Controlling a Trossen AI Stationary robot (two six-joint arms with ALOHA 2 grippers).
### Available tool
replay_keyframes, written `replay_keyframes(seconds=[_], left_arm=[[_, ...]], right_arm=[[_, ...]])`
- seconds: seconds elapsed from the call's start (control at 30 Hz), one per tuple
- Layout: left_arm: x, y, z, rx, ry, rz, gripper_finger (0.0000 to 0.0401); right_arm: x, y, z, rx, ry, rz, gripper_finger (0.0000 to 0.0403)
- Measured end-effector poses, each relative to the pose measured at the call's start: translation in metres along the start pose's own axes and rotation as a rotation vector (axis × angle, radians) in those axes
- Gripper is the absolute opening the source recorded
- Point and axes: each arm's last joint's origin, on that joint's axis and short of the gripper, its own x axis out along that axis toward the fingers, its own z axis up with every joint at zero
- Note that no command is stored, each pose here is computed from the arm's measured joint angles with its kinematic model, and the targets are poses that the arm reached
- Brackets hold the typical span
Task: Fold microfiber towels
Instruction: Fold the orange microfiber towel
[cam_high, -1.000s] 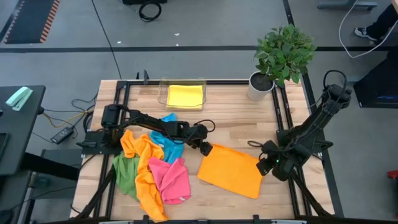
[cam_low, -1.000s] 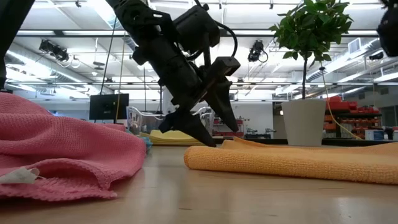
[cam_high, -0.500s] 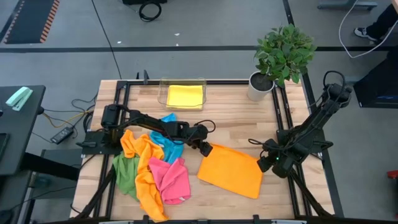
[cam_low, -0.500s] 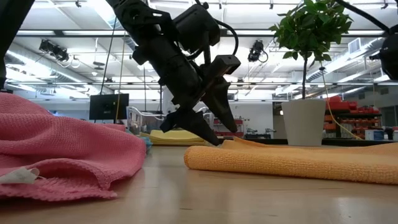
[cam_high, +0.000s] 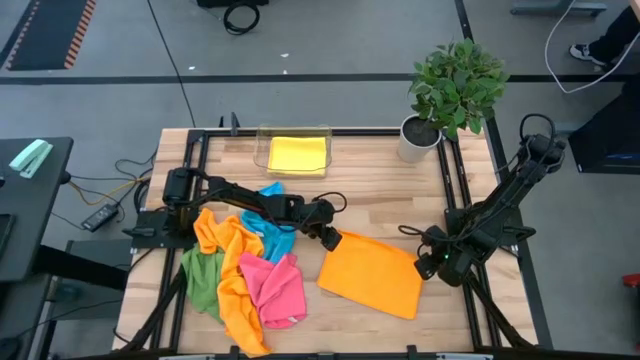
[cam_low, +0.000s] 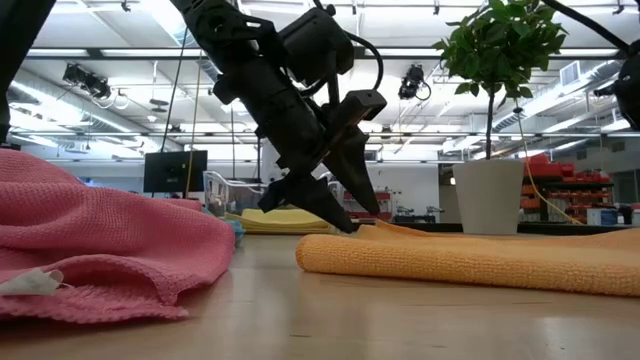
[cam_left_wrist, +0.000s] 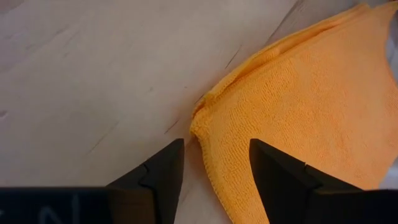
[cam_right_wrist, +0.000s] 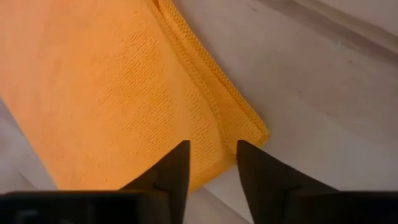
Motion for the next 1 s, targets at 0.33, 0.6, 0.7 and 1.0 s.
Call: replay_keyframes(seconds=[0.33, 0.6, 0.7, 1.0], left_arm=[[0.016, 0.007, -0.005, -0.015, 0.009, 0.017, 0.0133], [0.010, 0.010, 0.006, -0.035, -0.020, 0.007, 0.0095], [0.010, 0.008, 0.008, -0.035, -0.003, -0.012, 0.0086], [0.009, 0.007, 0.008, -0.025, 0.006, -0.025, 0.0042]], right_arm=[[0.000, 0.000, 0.000, -0.019, 0.002, -0.002, 0.0027], [0.000, -0.001, 0.000, -0.028, 0.001, -0.007, 0.0023], [0.000, -0.001, 0.000, -0.029, 0.000, -0.010, 0.0023], [0.000, -0.002, 0.001, -0.034, -0.003, -0.020, 0.0023]])
